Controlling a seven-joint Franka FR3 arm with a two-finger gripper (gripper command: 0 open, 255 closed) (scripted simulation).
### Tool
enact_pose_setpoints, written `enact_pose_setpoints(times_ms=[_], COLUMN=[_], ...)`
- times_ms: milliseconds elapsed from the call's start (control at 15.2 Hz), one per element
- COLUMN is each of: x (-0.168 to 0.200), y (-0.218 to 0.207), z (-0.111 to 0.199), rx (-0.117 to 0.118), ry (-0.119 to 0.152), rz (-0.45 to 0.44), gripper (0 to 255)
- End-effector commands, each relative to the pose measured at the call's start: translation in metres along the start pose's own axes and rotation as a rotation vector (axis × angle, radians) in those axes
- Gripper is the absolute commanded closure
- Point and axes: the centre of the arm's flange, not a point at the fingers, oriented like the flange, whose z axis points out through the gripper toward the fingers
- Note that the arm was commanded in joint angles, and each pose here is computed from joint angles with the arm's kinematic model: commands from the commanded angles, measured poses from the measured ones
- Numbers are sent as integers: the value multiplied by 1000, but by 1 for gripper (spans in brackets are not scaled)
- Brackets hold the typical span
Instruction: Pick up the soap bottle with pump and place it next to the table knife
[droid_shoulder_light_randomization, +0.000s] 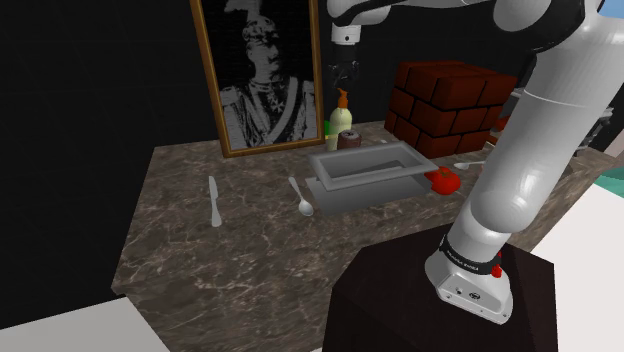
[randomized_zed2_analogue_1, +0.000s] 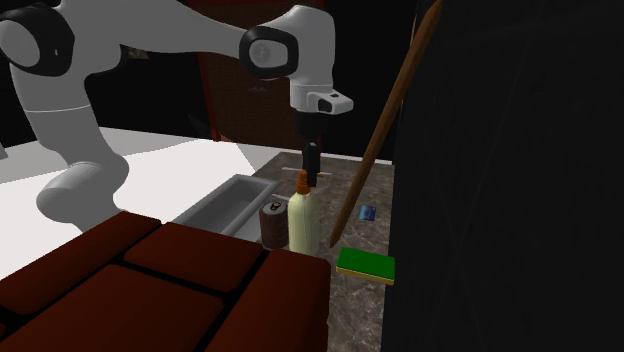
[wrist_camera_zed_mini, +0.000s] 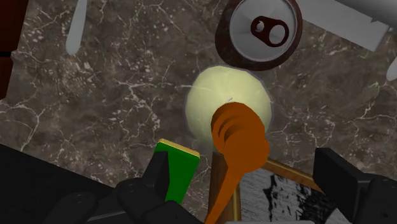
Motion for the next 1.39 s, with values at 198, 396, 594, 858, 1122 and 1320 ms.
enact_pose_setpoints(times_ms=[198, 396, 594, 858, 1122, 1320], x=[0, 0, 0, 0, 0, 0], y=[-1, -1, -1, -1, -1, -1], z=[18, 18, 18, 18, 18, 13], rx=[0, 0, 0, 0, 0, 0], ry=[1, 1, 0, 0, 0, 1], rz=[0, 0, 0, 0, 0, 0], gripper=[0, 0, 0, 255, 255, 255])
